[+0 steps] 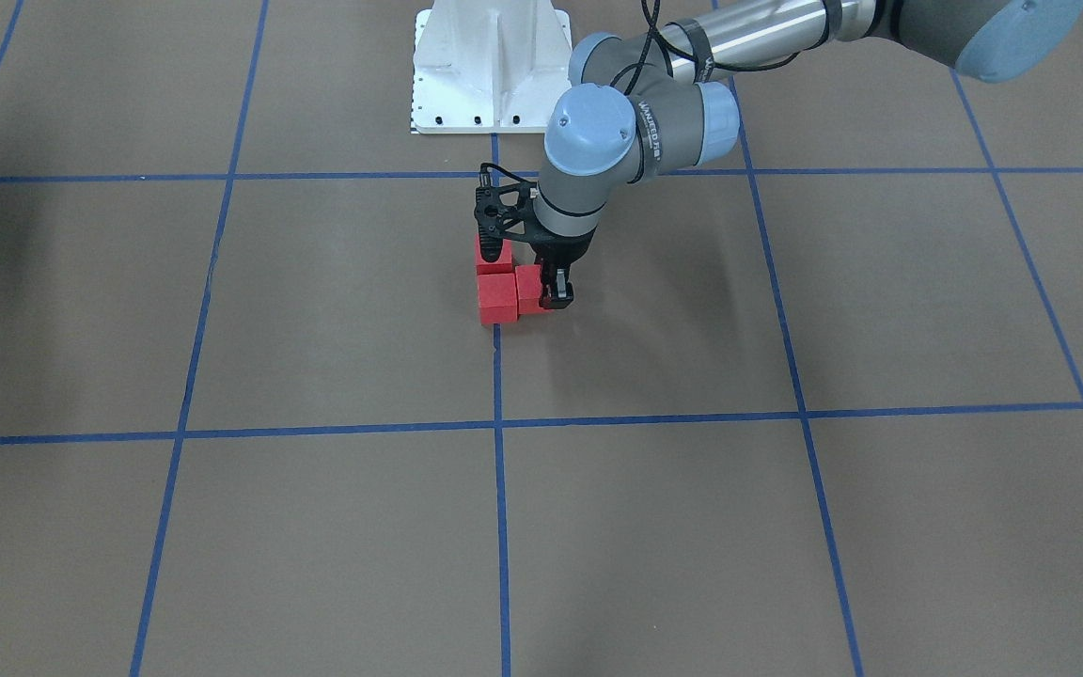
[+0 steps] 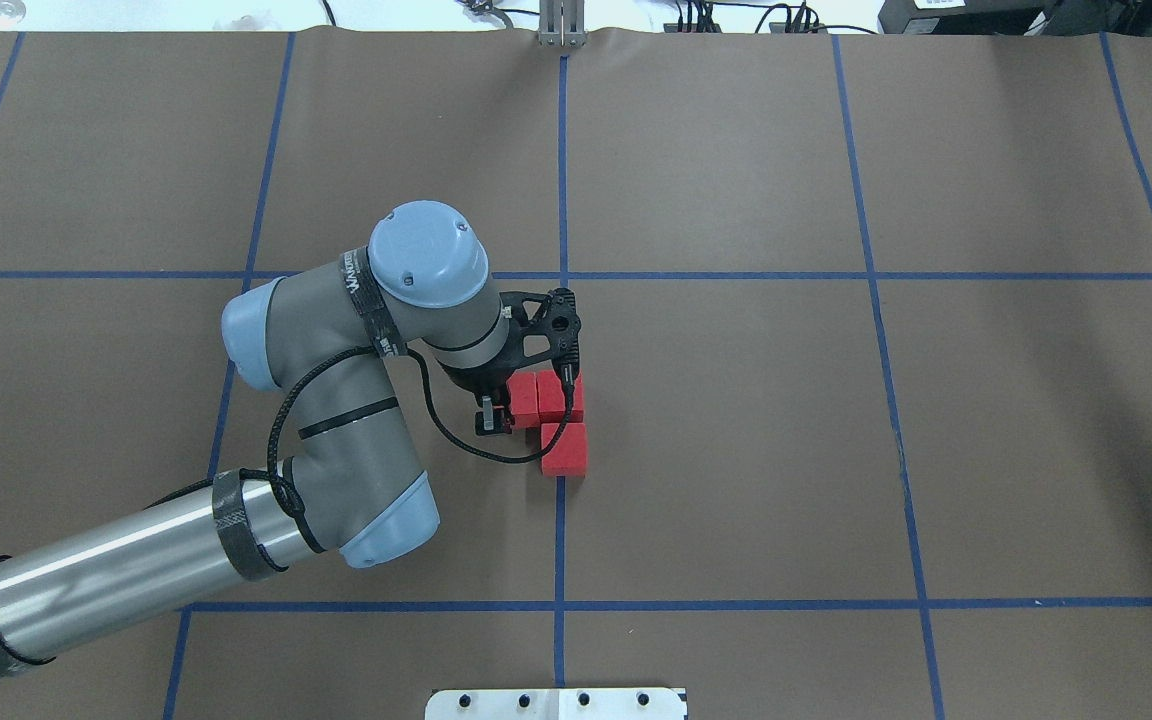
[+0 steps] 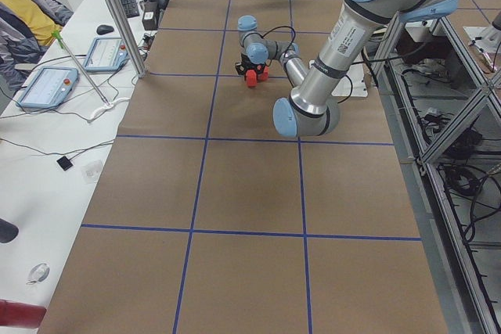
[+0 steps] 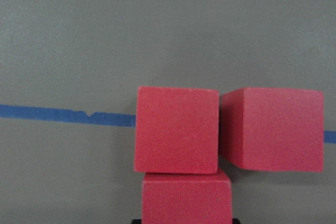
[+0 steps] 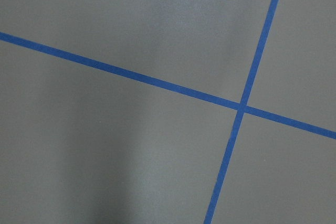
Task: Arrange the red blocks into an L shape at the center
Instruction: 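Lower the red cube onto the table beside the center cubes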
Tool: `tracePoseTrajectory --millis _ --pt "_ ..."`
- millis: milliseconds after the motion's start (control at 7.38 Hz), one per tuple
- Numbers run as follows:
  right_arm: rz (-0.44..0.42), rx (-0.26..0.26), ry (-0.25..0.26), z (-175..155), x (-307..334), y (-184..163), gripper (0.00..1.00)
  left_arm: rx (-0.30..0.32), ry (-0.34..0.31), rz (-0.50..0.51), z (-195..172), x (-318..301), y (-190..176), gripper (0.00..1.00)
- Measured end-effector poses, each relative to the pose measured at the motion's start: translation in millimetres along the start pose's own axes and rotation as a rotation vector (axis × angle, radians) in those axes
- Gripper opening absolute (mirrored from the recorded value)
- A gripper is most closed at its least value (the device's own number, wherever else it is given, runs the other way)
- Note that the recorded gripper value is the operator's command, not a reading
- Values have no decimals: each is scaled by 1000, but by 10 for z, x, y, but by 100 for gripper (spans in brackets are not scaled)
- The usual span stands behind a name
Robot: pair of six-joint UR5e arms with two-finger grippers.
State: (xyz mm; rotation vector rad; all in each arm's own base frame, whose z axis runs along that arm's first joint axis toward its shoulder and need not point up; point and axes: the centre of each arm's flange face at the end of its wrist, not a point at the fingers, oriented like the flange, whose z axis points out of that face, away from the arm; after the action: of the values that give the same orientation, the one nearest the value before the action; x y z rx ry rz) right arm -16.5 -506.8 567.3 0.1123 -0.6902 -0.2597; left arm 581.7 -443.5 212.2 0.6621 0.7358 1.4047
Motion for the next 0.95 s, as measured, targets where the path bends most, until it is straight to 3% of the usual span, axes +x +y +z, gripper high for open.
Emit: tracePoseTrajectory --millis 678,949 --pt "-2 2 0 -9 -7 -14 99 -4 -3 6 19 -18 15 18" --pt "-2 2 0 -10 -8 -15 100 -5 -3 5 24 -22 19 30"
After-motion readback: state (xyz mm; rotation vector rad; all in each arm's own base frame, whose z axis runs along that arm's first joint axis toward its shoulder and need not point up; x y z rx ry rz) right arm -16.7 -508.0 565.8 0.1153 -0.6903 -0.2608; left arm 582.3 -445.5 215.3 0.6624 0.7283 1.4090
